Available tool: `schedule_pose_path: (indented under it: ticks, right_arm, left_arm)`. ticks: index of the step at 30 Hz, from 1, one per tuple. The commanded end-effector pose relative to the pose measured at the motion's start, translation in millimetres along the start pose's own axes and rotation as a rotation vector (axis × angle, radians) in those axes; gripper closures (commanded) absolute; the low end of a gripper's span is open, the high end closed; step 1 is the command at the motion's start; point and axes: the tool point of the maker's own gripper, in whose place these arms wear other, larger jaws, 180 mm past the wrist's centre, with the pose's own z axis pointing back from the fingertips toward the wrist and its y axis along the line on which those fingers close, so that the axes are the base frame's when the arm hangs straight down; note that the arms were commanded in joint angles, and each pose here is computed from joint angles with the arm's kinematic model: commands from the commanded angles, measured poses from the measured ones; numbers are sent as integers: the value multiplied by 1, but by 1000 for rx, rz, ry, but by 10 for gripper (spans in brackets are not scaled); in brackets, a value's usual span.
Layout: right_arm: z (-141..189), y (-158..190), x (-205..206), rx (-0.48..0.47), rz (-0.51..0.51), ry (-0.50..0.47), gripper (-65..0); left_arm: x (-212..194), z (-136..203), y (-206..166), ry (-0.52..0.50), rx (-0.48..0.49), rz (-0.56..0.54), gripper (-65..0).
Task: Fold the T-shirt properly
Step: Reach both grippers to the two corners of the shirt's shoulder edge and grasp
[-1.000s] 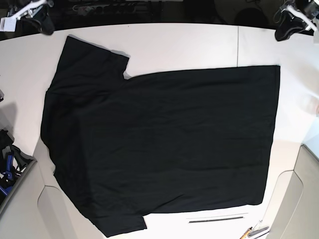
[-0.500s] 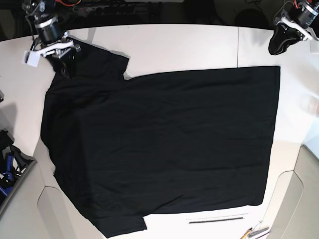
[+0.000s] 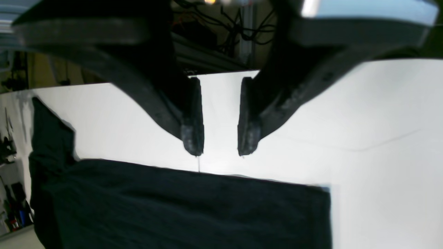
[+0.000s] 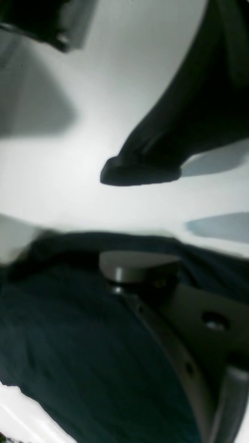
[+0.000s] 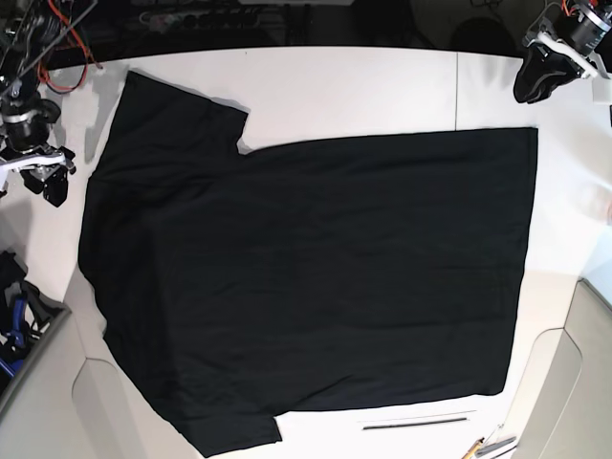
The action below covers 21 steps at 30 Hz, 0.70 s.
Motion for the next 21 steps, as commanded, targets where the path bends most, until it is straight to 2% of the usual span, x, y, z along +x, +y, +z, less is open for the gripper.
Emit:
schedule_pose_path:
  ticks: [1, 7, 13, 15, 18, 21]
  right_arm:
    - [-5, 1, 12, 29, -15, -31, -302]
    - [-27, 20, -23, 167, -198, 76, -302]
    - [-33, 52, -47, 251, -180, 163, -294]
    - [-33, 55, -49, 261, -181, 168, -203]
    - [-33, 56, -49, 261, -184, 166, 0]
    - [-32, 55, -50, 260, -183, 169, 0]
  left_arm:
    - [9, 3, -3, -24, -15, -11, -201]
    - [9, 3, -3, -25, -16, -11, -201]
    - [9, 3, -3, -26, -15, -11, -243]
    - [10, 3, -3, -28, -16, -11, -243]
    - [14, 0, -4, -41, -21, -16, -247]
    - [22, -6, -5, -59, -25, -36, -306]
